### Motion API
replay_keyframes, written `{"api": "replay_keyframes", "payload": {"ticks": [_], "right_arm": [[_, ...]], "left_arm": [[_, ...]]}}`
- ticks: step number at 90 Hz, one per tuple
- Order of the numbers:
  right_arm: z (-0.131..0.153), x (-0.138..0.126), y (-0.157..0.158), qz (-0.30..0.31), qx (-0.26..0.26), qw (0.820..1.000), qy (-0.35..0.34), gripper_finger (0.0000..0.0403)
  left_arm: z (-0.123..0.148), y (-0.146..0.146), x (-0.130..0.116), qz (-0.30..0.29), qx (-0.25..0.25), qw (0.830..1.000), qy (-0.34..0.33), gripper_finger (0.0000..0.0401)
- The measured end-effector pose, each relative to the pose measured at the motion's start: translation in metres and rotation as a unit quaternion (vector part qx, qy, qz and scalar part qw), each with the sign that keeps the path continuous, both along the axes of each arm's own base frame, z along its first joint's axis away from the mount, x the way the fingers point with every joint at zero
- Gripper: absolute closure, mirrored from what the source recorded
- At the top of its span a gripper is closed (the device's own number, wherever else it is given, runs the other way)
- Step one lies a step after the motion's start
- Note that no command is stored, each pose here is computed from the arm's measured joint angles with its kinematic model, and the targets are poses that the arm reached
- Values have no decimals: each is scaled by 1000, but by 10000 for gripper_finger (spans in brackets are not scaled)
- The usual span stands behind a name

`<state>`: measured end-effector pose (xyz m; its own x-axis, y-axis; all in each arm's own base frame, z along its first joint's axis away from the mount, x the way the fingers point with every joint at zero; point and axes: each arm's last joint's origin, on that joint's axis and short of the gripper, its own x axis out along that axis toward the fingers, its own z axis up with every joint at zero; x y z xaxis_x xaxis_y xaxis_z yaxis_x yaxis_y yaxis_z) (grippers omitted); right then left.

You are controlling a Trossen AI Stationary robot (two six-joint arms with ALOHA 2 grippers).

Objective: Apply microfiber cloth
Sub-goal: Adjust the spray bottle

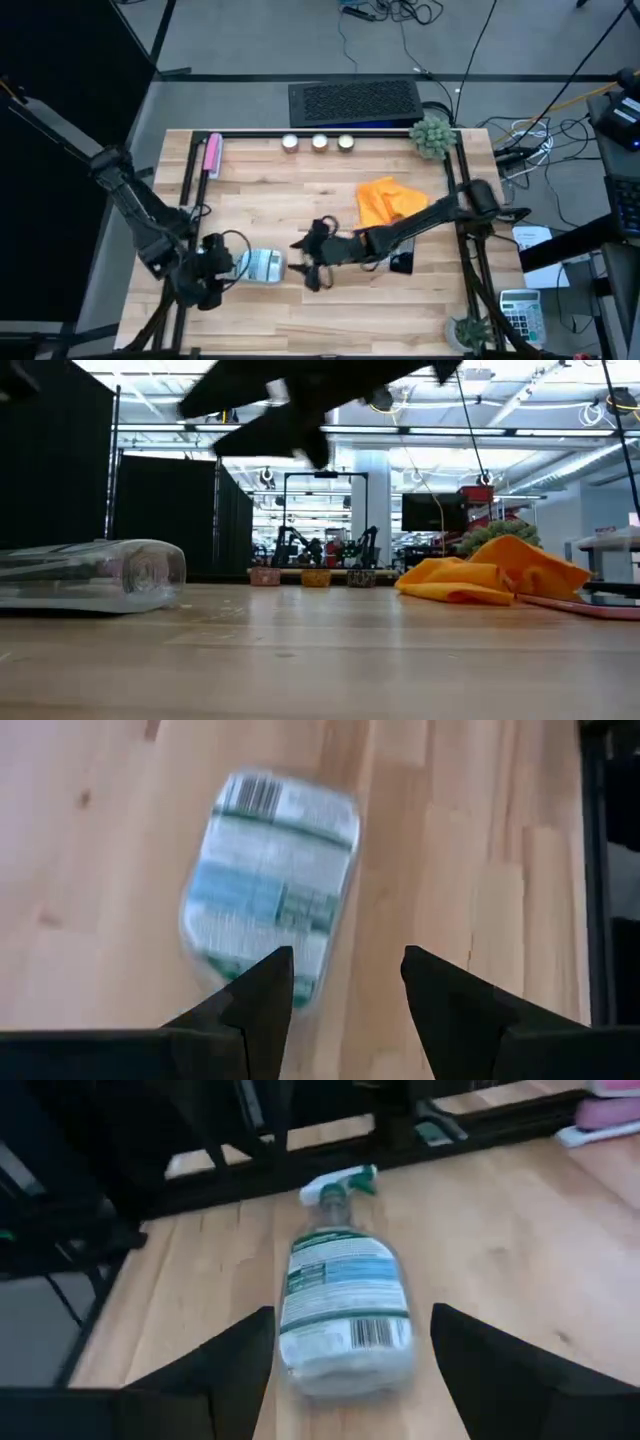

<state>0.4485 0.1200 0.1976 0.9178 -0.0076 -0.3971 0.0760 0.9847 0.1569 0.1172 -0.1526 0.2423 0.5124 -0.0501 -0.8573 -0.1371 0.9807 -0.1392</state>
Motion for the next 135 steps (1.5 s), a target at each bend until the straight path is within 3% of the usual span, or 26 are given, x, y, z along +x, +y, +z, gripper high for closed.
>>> {"api": "replay_keyframes", "payload": {"ticks": [14, 24, 43, 69, 97, 120, 135], "right_arm": [[-25, 36, 6, 7, -31, 999, 42, 156], [-39, 45, 5, 6, -52, 992, 117, 156], [-39, 30, 9, -4, -69, 973, 221, 156], [-35, -7, 42, -17, -60, 943, 327, 156], [-20, -29, 72, -46, -55, 947, 313, 156], [23, -51, 82, -60, -28, 956, 287, 156], [32, -65, 98, -61, -34, 958, 277, 156]], "left_arm": [[-24, 0, -11, 10, 9, 1000, 19, 230], [-36, 1, -14, 23, 3, 1000, 21, 230], [-38, -1, -17, 26, 0, 1000, 8, 230], [-37, -3, -16, 32, -2, 999, -15, 230], [-36, 0, -12, 36, 30, 997, -55, 230], [-34, 1, -10, 33, 33, 998, -52, 230], [-35, 3, -12, 30, 44, 998, -35, 230]]}}
